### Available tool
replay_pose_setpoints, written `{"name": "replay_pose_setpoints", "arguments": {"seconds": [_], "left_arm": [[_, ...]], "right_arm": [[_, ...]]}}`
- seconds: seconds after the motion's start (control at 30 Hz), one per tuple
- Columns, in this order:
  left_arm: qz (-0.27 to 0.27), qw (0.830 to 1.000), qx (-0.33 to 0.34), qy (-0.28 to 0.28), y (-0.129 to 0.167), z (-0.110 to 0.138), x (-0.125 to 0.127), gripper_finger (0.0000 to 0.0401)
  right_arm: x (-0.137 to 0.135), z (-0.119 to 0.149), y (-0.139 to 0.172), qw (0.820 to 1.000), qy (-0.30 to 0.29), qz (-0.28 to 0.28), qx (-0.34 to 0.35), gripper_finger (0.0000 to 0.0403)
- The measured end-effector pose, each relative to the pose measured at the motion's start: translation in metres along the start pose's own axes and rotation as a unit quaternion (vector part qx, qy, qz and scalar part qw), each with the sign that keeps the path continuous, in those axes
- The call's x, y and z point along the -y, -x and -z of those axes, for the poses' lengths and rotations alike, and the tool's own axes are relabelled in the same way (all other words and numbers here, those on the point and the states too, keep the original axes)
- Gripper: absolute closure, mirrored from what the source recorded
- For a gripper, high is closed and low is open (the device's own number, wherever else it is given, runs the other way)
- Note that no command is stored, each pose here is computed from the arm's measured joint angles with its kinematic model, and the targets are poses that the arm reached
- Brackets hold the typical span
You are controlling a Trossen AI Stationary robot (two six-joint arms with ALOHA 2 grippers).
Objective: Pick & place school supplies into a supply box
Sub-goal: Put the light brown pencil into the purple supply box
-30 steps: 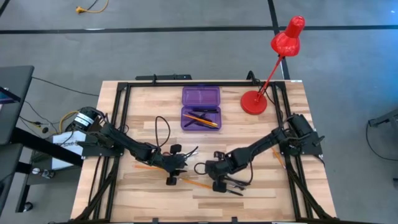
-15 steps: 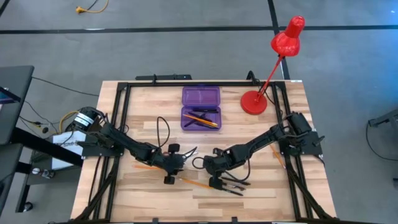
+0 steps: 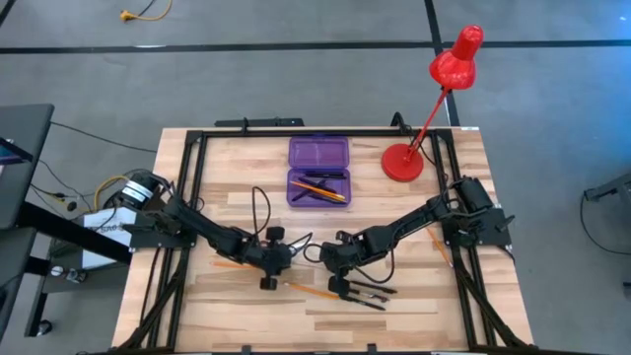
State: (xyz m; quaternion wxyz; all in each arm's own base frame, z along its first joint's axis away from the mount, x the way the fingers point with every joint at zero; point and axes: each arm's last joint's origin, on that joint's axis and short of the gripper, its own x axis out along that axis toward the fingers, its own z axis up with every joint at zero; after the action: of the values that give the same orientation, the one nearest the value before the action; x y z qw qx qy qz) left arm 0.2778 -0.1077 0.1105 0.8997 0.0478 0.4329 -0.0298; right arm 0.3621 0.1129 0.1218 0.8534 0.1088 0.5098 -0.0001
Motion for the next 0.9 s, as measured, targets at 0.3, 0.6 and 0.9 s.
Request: {"name": "replay_pose_setpoints", "arguments": {"seconds": [0.3, 0.6, 0.9], "left_arm": [[-0.006, 1.000, 0.002, 0.025, -0.0095, 0.0031, 0.0016, 0.0278], [-0.008, 1.000, -0.011, 0.024, -0.0101, 0.0059, 0.0011, 0.0360], [-0.019, 0.999, -0.008, 0.037, -0.0100, 0.0021, 0.0012, 0.0393]], "right_arm": [[-0.0002, -0.0003, 0.0000, 1.000, -0.003, 0.000, 0.002, 0.0403], [-0.0004, -0.0027, -0.0005, 1.000, -0.004, 0.006, 0.019, 0.0402], [-0.0004, -0.0030, -0.0005, 1.000, -0.004, 0.010, 0.023, 0.0402]]}}
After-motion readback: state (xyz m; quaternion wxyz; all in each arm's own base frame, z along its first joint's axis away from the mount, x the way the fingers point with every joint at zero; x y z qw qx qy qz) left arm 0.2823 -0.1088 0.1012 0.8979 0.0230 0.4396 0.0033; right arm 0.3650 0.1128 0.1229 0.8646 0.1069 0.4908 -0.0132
